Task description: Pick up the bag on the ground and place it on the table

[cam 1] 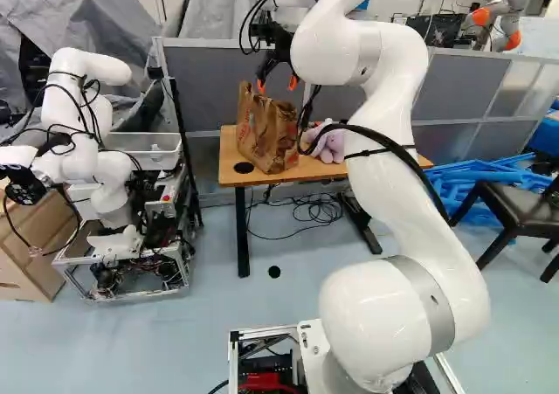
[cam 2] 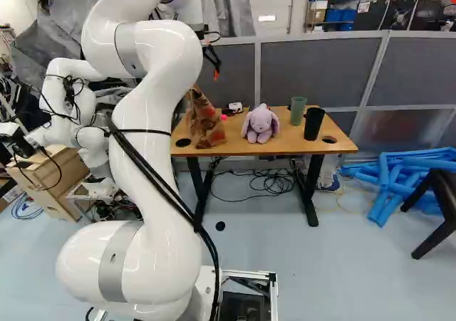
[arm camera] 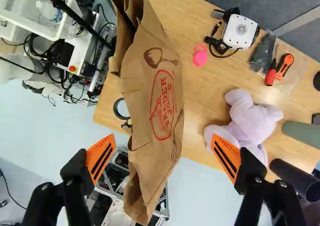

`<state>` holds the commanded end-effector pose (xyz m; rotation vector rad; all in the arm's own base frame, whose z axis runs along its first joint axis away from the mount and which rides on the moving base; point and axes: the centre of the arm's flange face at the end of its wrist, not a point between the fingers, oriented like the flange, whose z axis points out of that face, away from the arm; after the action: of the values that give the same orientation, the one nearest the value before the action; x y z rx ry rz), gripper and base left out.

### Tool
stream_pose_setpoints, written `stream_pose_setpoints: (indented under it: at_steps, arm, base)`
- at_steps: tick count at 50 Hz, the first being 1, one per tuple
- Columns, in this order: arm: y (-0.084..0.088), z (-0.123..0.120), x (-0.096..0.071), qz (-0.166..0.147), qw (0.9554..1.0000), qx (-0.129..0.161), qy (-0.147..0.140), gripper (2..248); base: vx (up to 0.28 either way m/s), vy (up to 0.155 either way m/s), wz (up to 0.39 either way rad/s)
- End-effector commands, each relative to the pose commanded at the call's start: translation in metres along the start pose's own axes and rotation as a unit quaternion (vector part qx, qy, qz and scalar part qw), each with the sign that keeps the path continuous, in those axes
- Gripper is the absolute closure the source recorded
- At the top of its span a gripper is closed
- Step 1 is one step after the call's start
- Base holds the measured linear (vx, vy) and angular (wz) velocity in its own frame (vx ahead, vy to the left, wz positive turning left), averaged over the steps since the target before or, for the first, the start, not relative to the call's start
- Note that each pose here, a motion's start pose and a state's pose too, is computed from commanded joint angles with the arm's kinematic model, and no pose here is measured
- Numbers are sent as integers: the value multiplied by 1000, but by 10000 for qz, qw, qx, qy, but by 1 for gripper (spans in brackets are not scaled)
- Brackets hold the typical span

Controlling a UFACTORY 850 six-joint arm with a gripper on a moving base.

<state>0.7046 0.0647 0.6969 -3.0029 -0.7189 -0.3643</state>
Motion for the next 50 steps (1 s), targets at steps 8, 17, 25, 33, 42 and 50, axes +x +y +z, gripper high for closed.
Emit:
stream_pose_setpoints:
  at_steps: [8,17,25,33,42,50]
  arm:
    - [0,0,0,0,10000,0,0,3]
    - [0,0,0,0,10000,1,-2,3]
    - [0,0,0,0,10000,1,-2,3]
    - [0,0,0,0,10000,1,-2,3]
    - [0,0,0,0,10000,1,-2,3]
    - [0,0,0,0,10000,1,-2,3]
  base:
    - [0,0,0]
    - [2,2,11]
    - [-73,-5,2]
    - [-148,-1,3]
    - [-186,-3,0]
    - [-180,-4,0]
